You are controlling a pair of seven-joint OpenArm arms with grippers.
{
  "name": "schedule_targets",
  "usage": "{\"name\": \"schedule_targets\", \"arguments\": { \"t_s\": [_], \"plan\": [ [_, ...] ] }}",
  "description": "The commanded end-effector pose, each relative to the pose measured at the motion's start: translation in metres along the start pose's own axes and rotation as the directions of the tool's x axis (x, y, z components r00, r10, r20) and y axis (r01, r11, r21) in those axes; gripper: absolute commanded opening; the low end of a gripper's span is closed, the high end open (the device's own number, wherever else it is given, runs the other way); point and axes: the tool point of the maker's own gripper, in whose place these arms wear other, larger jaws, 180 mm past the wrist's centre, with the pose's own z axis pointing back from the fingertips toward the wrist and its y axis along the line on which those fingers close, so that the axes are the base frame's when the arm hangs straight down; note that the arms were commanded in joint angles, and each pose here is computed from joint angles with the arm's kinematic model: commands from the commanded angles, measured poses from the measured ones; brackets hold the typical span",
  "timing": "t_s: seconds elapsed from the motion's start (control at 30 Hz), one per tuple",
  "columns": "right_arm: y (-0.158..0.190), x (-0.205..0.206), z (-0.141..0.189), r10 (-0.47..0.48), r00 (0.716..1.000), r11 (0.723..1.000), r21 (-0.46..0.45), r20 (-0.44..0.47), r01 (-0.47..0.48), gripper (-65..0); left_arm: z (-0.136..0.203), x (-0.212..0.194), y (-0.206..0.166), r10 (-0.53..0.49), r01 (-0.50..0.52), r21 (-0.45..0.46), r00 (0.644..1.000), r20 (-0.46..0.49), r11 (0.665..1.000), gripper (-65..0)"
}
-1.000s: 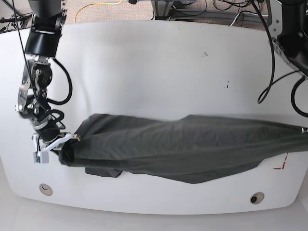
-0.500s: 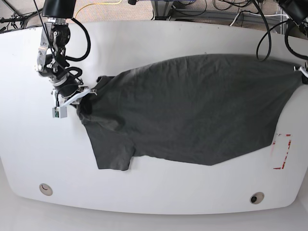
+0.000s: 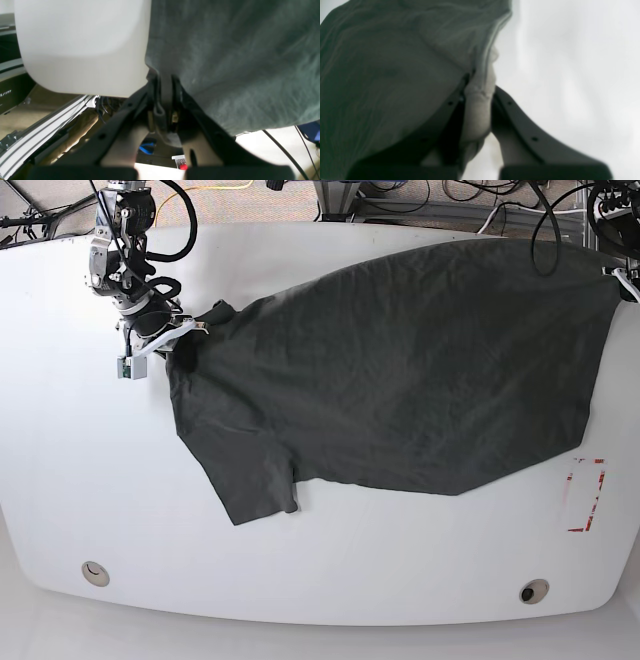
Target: Fold the T-shirt properly
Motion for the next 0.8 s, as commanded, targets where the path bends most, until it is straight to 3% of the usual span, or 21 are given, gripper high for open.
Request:
{"name": "schedule_targets", "arguments": {
  "t_s": [0.0, 0.13, 0.27, 0.37, 0.6, 0.77],
  "plan": [
    [0.001, 0.016, 0.003, 0.020, 0.999, 1.000, 0.009, 0.048, -0.021, -65.0, 0.009, 0.013, 0.009, -0.027, 0.026, 0.029, 0.999, 0.034, 0.999, -60.0],
    [0.001, 0.014, 0.003, 0.019, 0.999, 1.000, 0.009, 0.045, -0.020, -65.0, 0.009, 0.015, 0.009, -0.028, 0.027, 0.029, 0.999, 0.038, 0.999, -47.2],
    [0.002, 0.014, 0.003, 0.019, 0.999, 1.000, 0.010, 0.044, -0.020, -65.0, 0.009, 0.015, 0.008, -0.032, 0.031, 0.027, 0.999, 0.036, 0.999, -27.8],
    [0.002, 0.014, 0.003, 0.019, 0.999, 1.000, 0.010, 0.044, -0.020, -65.0, 0.010, 0.028, 0.007, -0.055, 0.054, 0.026, 0.997, 0.055, 0.998, -17.6],
    [0.003, 0.014, 0.002, 0.020, 0.999, 1.000, 0.013, 0.042, -0.021, -65.0, 0.024, 0.074, 0.021, -0.040, 0.029, 0.063, 0.985, 0.170, 0.998, -16.4],
    [0.003, 0.015, 0.002, 0.021, 0.999, 1.000, 0.013, 0.045, -0.022, -65.0, 0.027, 0.120, 0.034, 0.056, -0.074, 0.054, 0.957, 0.286, 0.996, -16.4]
  ]
}}
